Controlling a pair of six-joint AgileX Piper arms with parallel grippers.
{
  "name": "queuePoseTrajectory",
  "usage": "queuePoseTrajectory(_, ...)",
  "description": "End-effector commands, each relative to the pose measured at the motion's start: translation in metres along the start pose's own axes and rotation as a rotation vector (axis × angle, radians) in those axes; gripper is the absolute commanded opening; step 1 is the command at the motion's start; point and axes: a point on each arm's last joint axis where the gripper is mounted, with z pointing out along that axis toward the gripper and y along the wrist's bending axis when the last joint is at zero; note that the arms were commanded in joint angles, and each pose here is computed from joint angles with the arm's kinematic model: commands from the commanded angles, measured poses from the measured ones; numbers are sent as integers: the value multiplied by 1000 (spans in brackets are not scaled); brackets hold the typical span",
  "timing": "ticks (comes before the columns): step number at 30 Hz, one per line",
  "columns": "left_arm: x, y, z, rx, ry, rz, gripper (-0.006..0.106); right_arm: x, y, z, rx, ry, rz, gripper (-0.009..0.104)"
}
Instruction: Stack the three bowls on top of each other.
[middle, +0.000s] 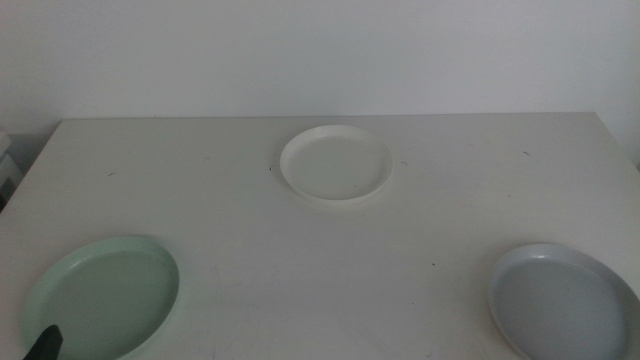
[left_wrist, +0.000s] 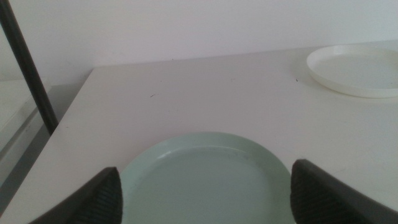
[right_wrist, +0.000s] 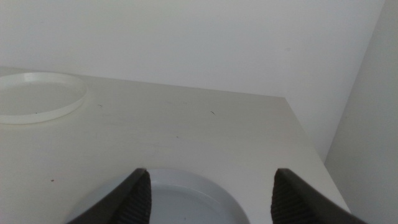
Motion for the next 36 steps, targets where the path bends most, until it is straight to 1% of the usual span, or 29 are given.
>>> queuePoseTrajectory(1, -9, 1, -2, -7, -94, -20, 93, -11, -1, -3, 16, -118, -15, 49)
queuePoseTrajectory(9, -9, 2, -2, -16, -94, -52, 93, -11, -1, -3, 16, -118, -15, 49)
queuePoseTrajectory(19, -9, 2, -2, -16, -92, -52, 93, -11, -1, -3, 16, -118, -15, 49)
queuePoseTrajectory(20, -23, 2, -1, -16, -86, -55, 93, -11, -1, -3, 16, -118, -15, 49)
queuePoseTrajectory(26, -61, 4, 5, -15, -49, -56, 93, -11, -1, -3, 16, -118, -15, 49)
queuePoseTrajectory(36, -129, 7, 22, -7, 191, -57, 93, -11, -1, -3, 16, -118, -15, 49)
